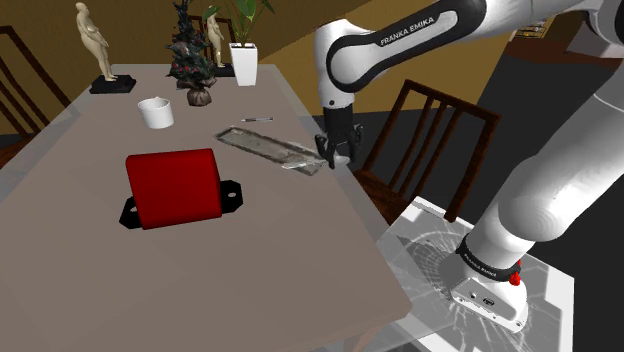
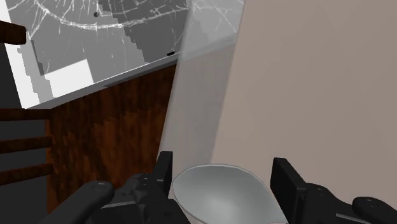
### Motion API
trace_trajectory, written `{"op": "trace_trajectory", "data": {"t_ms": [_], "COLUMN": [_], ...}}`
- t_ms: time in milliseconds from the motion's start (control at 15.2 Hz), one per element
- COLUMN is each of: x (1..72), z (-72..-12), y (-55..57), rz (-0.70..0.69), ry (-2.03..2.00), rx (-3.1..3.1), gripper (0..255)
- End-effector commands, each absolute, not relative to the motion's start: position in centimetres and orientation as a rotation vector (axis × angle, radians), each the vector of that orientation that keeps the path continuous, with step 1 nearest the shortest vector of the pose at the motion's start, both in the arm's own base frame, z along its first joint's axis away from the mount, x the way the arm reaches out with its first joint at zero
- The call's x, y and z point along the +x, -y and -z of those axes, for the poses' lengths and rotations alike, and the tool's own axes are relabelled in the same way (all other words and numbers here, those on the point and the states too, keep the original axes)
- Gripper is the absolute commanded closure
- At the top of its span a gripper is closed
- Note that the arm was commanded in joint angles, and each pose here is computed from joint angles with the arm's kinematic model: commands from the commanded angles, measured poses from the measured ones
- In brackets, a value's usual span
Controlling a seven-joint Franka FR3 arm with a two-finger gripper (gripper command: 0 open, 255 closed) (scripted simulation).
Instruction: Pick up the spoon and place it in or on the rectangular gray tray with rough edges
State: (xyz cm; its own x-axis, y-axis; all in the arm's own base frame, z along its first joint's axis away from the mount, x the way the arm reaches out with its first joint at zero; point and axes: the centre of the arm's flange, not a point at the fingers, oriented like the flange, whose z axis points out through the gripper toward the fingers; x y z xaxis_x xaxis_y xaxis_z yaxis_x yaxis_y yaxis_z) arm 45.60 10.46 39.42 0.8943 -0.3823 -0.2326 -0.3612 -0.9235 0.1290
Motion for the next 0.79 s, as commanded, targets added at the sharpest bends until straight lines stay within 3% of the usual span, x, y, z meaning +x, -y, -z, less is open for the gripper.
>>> {"op": "trace_trajectory", "data": {"t_ms": [0, 726], "x": [45.6, 46.9], "z": [-40.5, -45.4], "y": [-10.5, -10.4], "rz": [0.392, 0.392], "ry": [0.585, 0.585], "rx": [2.977, 2.977], "gripper": [255, 255]}}
